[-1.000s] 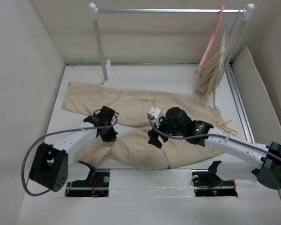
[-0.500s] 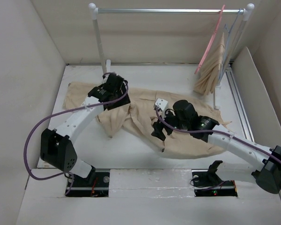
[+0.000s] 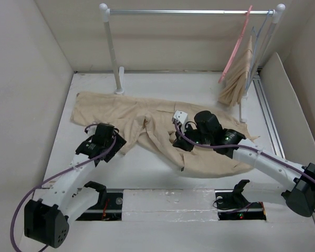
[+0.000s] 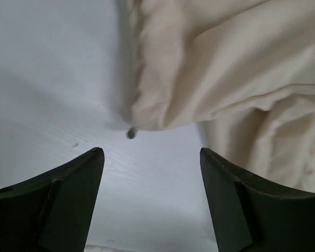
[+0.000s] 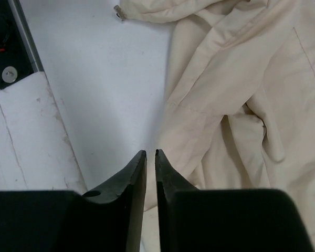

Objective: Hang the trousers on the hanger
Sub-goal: Flatten out the trousers at the center of the board.

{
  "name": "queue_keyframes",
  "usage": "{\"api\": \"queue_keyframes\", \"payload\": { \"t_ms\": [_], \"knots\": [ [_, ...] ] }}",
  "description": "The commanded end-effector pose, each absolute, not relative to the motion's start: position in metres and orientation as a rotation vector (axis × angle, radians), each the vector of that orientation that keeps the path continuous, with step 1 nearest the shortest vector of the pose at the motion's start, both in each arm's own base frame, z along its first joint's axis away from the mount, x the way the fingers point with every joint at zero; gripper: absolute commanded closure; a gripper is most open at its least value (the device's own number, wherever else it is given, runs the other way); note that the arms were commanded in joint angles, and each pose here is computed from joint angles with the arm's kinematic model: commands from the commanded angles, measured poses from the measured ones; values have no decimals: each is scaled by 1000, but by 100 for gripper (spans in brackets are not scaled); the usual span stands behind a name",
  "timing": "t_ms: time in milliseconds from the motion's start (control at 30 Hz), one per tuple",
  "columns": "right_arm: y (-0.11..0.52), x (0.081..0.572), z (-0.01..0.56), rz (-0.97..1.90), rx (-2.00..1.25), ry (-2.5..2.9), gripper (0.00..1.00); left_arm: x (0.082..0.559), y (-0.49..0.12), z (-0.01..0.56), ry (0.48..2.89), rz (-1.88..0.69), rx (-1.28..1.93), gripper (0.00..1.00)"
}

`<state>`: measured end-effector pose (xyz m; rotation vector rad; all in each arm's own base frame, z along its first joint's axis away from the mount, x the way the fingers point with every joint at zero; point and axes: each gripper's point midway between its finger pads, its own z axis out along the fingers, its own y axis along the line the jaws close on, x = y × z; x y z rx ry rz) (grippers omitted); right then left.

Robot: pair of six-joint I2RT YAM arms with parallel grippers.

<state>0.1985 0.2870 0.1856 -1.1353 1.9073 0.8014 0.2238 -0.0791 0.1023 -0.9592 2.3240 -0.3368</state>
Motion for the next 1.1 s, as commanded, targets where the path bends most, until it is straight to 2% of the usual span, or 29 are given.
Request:
{"api": "queue_keyframes", "payload": {
  "t_ms": [0, 33, 67, 100, 200, 267, 367, 467, 533, 600, 633, 733, 767, 800, 867, 900, 967, 1000, 1067],
  "knots": [
    [291, 203, 219, 815, -1117, 1811, 65, 224, -97, 75, 2327, -462, -1086, 23],
    [291, 203, 221, 816, -1115, 1807, 65, 224, -97, 75, 2327, -462, -1086, 23],
    [290, 202, 222, 814, -1114, 1806, 56, 230, -101, 71, 2328, -484, -1080, 24],
    [289, 201, 220, 813, -1114, 1815, 53, 228, -104, 65, 2351, -485, -1095, 27],
    [284, 199, 216, 801, -1114, 1832, 50, 228, -99, 45, 2377, -411, -1151, 36],
    [282, 197, 214, 801, -1112, 1839, 50, 232, -98, 41, 2352, -406, -1176, 38],
    [278, 195, 209, 795, -1109, 1858, 49, 233, -96, 32, 2314, -410, -1232, 50],
    [275, 193, 209, 787, -1099, 1862, 49, 229, -95, 21, 2323, -398, -1258, 64],
    [273, 196, 208, 779, -1083, 1868, 49, 228, -95, 18, 2336, -382, -1251, 79],
    [270, 199, 208, 768, -1073, 1875, 48, 232, -91, 23, 2337, -346, -1218, 100],
    [268, 202, 208, 763, -1065, 1881, 46, 231, -86, 27, 2345, -305, -1205, 100],
    [261, 201, 206, 747, -1058, 1911, 33, 256, -76, 81, 2258, -259, -1085, 100],
    [253, 200, 198, 727, -1049, 1963, 26, 253, -62, 101, 2225, -186, -1059, 100],
    [248, 197, 193, 711, -1052, 1998, 22, 267, -60, 146, 2149, -207, -998, 100],
    [232, 189, 182, 664, -1037, 2084, 18, 259, -34, 196, 2046, -115, -964, 100],
    [225, 183, 173, 647, -1030, 2124, 17, 260, -26, 240, 1957, -125, -940, 100],
    [207, 178, 164, 604, -941, 2204, 16, 232, 15, 276, 1835, 43, -1010, 100],
    [196, 171, 162, 577, -910, 2228, 16, 224, 24, 307, 1745, 20, -1039, 100],
    [171, 173, 155, 495, -743, 2304, 17, 205, 42, 331, 1648, 36, -1050, 100]
  ]
}}
